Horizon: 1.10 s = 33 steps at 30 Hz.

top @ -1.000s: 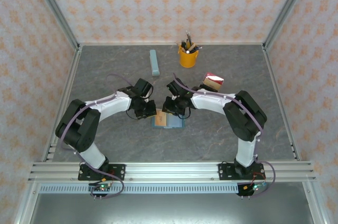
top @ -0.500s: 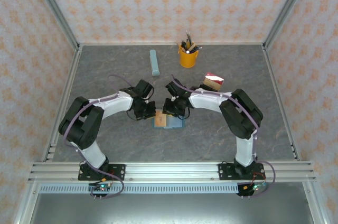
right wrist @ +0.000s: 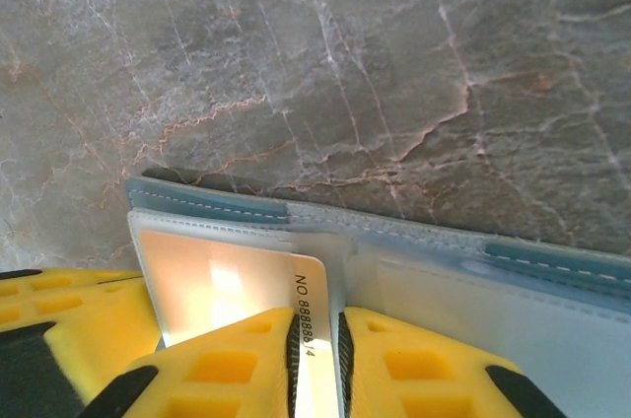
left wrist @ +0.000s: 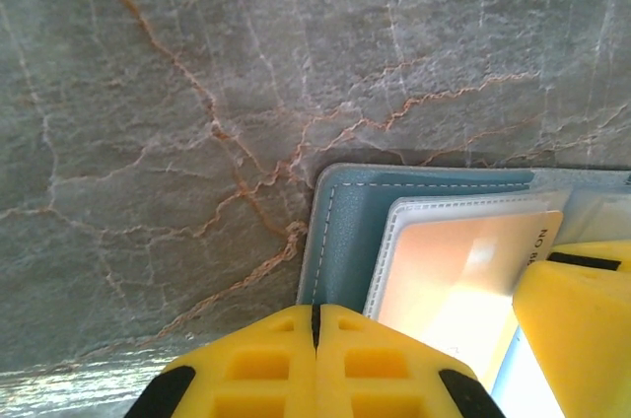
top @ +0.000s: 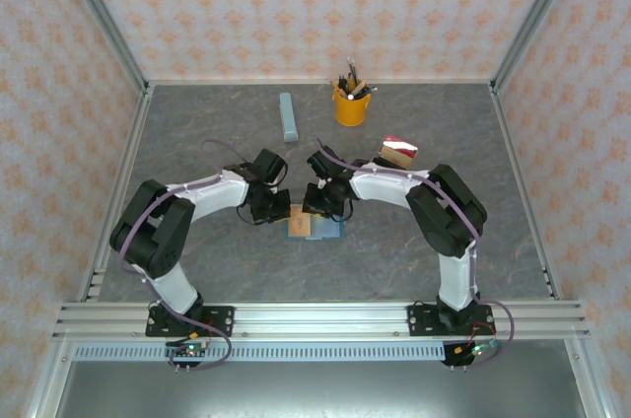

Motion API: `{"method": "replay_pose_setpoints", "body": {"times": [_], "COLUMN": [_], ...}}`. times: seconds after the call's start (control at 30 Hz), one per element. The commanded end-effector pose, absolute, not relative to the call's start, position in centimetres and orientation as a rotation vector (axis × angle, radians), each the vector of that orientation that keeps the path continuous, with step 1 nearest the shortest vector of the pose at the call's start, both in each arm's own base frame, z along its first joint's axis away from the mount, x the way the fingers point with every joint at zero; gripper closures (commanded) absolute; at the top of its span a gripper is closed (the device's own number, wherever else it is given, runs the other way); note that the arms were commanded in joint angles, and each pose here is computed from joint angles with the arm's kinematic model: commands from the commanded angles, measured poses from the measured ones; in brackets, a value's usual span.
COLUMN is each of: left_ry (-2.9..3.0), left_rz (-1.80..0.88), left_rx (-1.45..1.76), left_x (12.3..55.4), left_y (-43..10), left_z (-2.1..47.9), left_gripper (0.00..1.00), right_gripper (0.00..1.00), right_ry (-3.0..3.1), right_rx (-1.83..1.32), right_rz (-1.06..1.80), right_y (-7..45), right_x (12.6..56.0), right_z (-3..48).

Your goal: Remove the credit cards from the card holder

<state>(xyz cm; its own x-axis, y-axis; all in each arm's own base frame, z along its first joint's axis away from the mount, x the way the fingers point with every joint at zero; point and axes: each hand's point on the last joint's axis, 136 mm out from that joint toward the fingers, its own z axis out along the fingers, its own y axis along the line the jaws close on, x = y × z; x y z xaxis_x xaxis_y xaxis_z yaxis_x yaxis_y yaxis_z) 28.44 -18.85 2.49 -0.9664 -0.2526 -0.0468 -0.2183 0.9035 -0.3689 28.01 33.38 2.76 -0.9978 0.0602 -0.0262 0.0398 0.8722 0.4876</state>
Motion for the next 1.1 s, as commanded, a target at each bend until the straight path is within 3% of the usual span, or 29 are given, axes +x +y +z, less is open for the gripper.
{"method": "replay_pose_setpoints", "body": {"times": [0.0, 0.43, 1.07], "left_ry": [2.899, 2.935, 3.022], "left_rz": [-0.544, -0.678, -0.48], "left_rx": [-0.309, -0.301, -0.335], "left_x": [29.0, 28.7, 27.7], "left_y": [-18.6, -20.4, -18.4], "left_z": [5.2, 4.1, 0.2], "left_gripper": [1.0, 1.0, 1.0], "right_gripper": [0.79, 0.79, 0.83], "right_ry": [3.075, 3.079, 3.055], "right_rx": [0.079, 0.074, -0.082], "right_rz": [0.675, 0.669, 0.845], "right_y": [32.2, 32.1, 33.8], "right_x": [27.1, 27.0, 26.3], "right_z": [0.8, 0.7, 1.8]}}
